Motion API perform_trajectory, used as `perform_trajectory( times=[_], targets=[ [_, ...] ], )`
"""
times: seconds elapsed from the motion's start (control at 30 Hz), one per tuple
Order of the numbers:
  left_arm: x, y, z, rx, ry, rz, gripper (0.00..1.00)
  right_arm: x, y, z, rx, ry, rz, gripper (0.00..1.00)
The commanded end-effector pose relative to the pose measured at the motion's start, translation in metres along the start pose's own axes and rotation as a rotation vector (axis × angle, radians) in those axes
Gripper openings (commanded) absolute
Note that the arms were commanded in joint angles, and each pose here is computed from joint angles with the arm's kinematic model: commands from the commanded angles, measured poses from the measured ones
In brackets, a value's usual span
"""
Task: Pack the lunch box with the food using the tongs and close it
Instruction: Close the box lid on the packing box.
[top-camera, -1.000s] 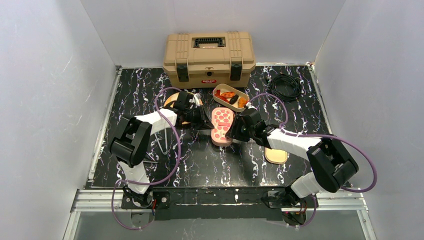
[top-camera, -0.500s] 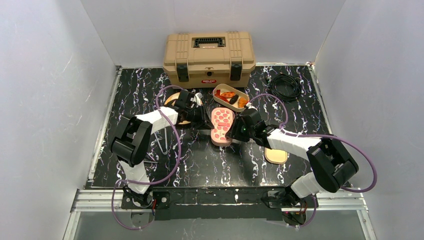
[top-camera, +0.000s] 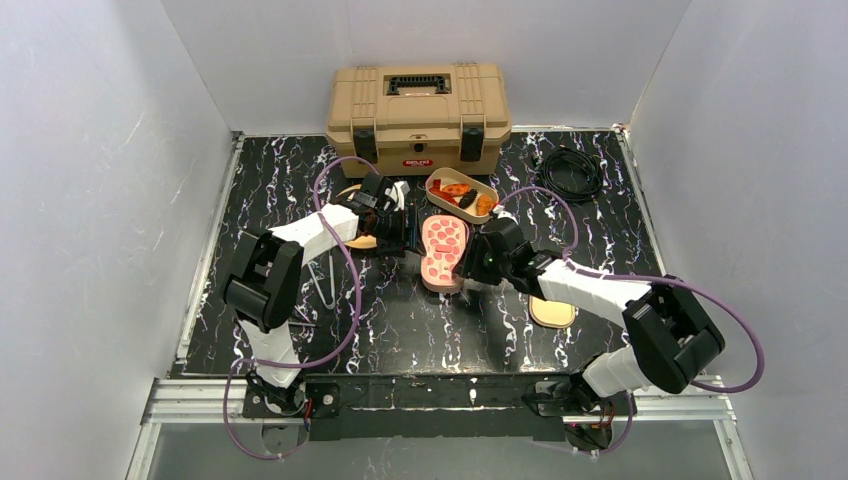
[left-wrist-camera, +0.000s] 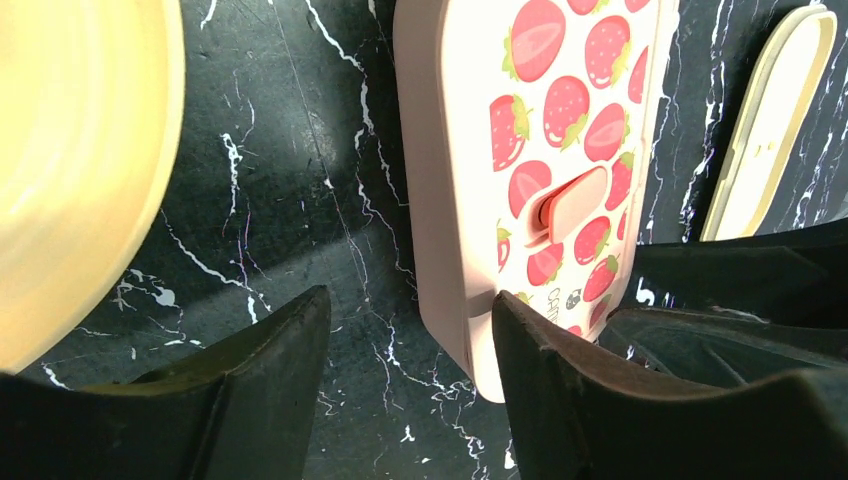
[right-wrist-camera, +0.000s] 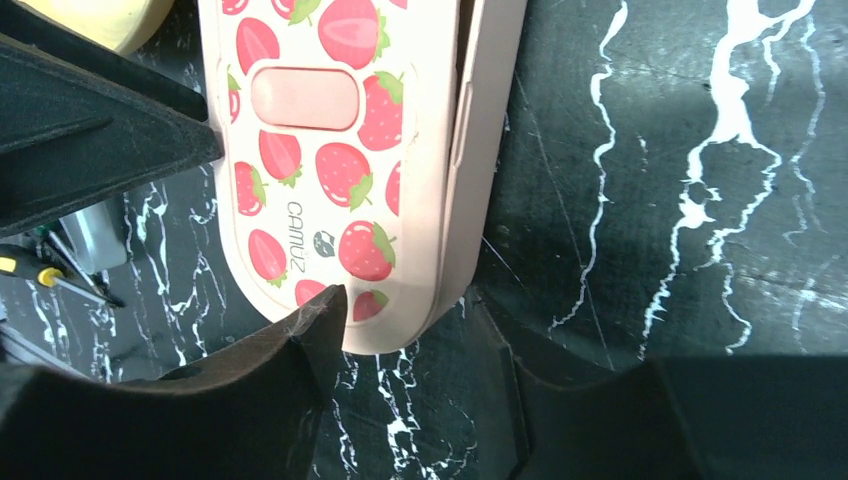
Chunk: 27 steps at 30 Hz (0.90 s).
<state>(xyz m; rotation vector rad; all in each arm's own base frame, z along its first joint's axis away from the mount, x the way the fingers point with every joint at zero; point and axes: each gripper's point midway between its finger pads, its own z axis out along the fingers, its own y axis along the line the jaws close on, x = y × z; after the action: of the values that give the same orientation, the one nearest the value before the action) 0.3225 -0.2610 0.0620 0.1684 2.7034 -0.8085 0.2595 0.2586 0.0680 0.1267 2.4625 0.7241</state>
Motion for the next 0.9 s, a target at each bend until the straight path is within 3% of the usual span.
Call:
perform_trajectory(
  times=[0.0,0.2,0.6,0.87],
  targets=[
    [-0.007,-0.012,-0.015,0.029,-0.018,0.062,0.59,-0.023,0.007,-0.013,0.023,-0.067,-0.052,0.57],
    [-0.001,-0.026,-0.005,0.130,0.031,0.033,0.60,-0.039,0.013,-0.013,0.048,-0.089,-0.103,0.64],
    [-0.001,-0.014,0.003,0.098,0.047,0.068,0.58,-0.077,0.019,0.011,0.100,-0.111,-0.160,0.72],
    [-0.035,-0.027,0.005,0.099,-0.006,0.080,0.60,-0.089,0.016,0.022,0.046,-0.101,-0.115,0.76]
  ],
)
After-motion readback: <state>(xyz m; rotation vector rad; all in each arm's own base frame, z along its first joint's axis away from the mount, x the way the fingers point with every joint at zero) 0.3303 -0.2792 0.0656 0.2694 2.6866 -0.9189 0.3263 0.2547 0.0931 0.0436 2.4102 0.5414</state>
